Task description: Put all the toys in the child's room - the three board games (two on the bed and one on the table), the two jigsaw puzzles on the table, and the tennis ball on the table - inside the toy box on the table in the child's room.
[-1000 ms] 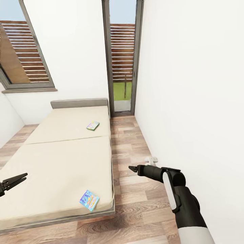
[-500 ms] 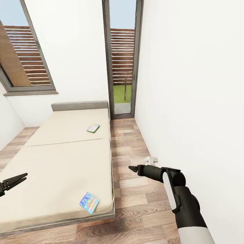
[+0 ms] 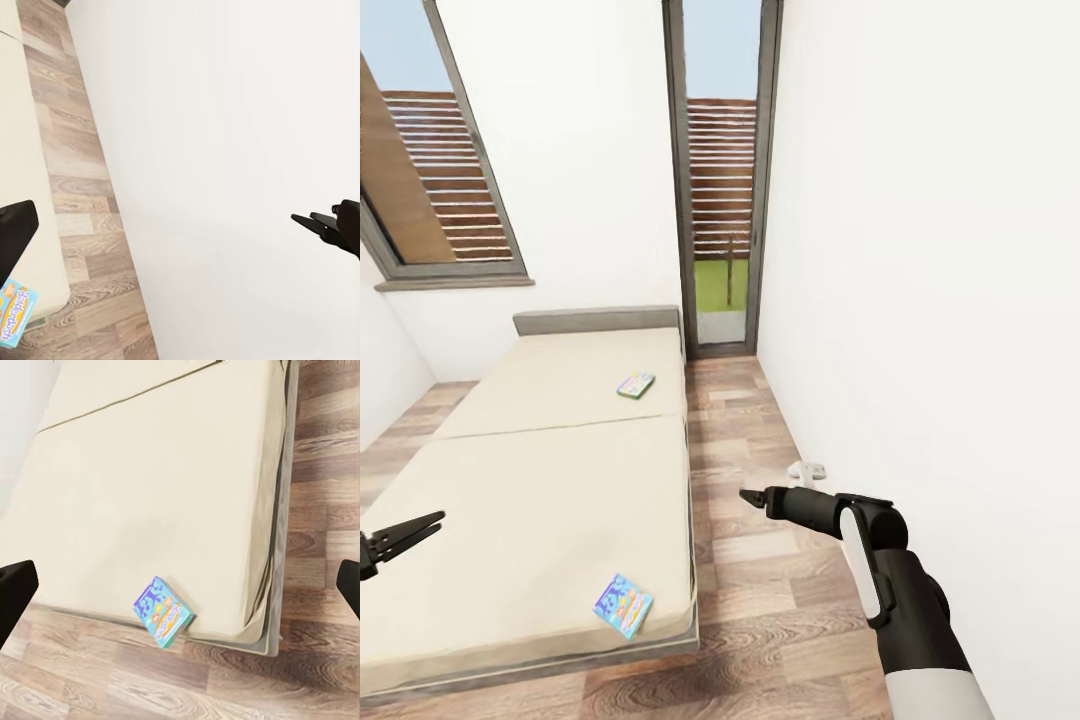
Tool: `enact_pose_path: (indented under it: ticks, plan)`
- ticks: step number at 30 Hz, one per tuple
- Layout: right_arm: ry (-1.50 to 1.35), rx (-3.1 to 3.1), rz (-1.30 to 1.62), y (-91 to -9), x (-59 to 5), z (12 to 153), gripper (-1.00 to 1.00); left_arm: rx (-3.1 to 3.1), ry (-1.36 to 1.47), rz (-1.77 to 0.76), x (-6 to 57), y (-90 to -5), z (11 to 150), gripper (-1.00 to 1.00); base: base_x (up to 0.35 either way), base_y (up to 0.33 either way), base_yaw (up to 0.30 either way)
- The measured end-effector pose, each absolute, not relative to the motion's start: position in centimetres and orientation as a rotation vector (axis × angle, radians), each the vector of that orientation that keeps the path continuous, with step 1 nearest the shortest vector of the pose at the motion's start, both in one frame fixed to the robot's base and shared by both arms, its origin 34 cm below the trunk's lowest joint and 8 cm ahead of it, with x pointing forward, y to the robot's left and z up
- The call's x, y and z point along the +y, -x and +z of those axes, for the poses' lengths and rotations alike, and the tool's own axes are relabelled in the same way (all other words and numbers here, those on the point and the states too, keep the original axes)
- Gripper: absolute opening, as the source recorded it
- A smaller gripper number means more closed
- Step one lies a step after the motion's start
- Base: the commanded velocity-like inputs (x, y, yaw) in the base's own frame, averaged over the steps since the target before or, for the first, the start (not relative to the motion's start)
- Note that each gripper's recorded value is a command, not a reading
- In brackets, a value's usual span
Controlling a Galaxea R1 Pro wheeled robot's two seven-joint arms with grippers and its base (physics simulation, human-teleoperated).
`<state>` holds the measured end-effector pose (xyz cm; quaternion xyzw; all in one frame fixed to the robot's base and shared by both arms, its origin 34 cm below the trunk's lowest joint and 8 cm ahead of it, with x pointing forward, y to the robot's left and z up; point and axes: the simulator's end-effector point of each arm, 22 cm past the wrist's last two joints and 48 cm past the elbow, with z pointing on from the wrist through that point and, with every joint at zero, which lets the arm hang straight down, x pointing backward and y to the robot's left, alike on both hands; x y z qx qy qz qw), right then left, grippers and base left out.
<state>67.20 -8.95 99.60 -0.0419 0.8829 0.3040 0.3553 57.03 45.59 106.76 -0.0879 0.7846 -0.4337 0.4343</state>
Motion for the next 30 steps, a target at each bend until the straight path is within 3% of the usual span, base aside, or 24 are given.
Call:
enact_pose_path:
  ticks: [30]
  plan:
    - [0.127, 2.232, 0.774, -67.2, -9.0, 102.4, 1.00, 1.920, 0.181, -1.082, 45.2, -56.7, 108.9, 1.00, 0.000, 0.000, 0.063]
